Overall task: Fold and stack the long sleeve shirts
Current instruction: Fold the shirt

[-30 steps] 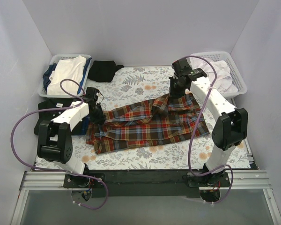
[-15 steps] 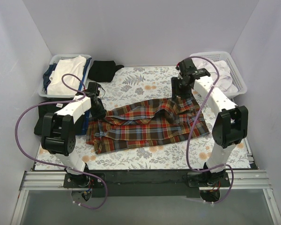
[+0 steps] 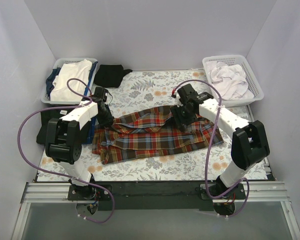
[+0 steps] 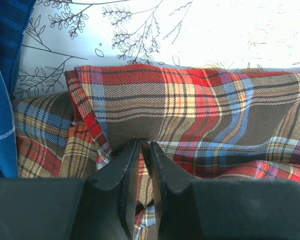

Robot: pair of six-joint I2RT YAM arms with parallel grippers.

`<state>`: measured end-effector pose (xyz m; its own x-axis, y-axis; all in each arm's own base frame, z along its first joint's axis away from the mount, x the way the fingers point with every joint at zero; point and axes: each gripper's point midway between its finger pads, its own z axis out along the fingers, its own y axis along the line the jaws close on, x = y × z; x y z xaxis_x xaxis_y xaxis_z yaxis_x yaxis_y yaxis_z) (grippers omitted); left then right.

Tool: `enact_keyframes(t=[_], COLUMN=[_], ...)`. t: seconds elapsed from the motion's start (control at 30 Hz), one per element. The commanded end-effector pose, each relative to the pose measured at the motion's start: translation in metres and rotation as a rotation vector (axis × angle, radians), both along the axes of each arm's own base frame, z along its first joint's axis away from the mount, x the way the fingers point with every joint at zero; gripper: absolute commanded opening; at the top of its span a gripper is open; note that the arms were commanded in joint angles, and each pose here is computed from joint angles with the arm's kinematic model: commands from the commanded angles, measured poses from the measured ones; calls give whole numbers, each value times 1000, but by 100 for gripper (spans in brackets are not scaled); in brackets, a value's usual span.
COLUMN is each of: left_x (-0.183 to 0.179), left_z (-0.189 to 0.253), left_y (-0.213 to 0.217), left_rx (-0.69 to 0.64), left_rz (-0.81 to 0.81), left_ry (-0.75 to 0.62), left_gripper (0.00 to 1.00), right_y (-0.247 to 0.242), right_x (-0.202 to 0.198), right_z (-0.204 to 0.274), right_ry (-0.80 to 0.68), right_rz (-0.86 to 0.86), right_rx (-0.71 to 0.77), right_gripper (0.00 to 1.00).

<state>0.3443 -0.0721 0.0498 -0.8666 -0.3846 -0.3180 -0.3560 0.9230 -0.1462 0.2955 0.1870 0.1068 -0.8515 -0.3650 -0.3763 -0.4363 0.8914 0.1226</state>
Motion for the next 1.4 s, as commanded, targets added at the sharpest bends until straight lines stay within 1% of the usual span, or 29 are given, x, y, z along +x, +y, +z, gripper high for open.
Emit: enact_keyframes(t=[0.0, 0.17, 0.3, 0.4, 0.43, 0.5, 0.57, 0.63, 0.67, 0.73, 0.83, 0.93, 0.97, 1.03, 1.07, 1.27, 1.33, 1.37], left_x=[9, 7, 6, 6, 6, 5, 4, 5, 5, 5, 6, 6, 6, 7, 7, 6, 7, 5], left_z=[13, 12, 13, 15, 16, 15, 14, 15, 15, 15, 18, 22, 23, 27, 28, 31, 33, 32], left_y=[-3, -6, -6, -4, -4, -4, -5, -4, -5, -4, -2, 0, 1, 2, 3, 6, 6, 6], left_rx=[-17, -36, -36, -28, -29, -28, -30, -32, -32, -30, -20, -9, -5, 0, 4, 14, 17, 18], left_rz=[6, 5, 5, 6, 4, 5, 3, 4, 2, 0, 3, 8, 9, 12, 14, 23, 23, 23], left_ry=[-39, -36, -36, -42, -45, -44, -42, -43, -45, -47, -51, -64, -68, -80, -83, -93, -100, -97], left_gripper=[15, 15, 15, 15, 15, 15, 15, 12, 11, 8, 5, 3, 3, 2, 2, 1, 1, 1], right_y=[-20, -26, -11, -10, -11, -13, -14, -16, -16, -16, -19, -27, -32, -38, -42, -53, -48, -46], right_x=[30, 61, 68, 65, 63, 62, 59, 59, 60, 59, 60, 48, 40, 28, 20, -9, -19, -25], right_z=[-3, -14, -32, -41, -44, -45, -49, -52, -52, -49, -29, 0, 16, 25, 40, 89, 99, 110], right_ry=[-139, -223, -189, -168, -162, -161, -153, -152, -151, -150, -177, -209, -230, -238, -262, -348, -353, -379], right_rz=[-63, -128, -91, -87, -89, -93, -94, -98, -101, -111, -125, -128, -121, -112, -109, -101, -45, -21], right_rx=[-112, -181, -153, -144, -150, -149, -155, -162, -163, -163, -159, -148, -140, -135, -119, -45, 0, 35], right_gripper=[64, 64, 61, 56, 52, 48, 40, 31, 17, 1, 1, 1, 1, 1, 1, 1, 1, 1])
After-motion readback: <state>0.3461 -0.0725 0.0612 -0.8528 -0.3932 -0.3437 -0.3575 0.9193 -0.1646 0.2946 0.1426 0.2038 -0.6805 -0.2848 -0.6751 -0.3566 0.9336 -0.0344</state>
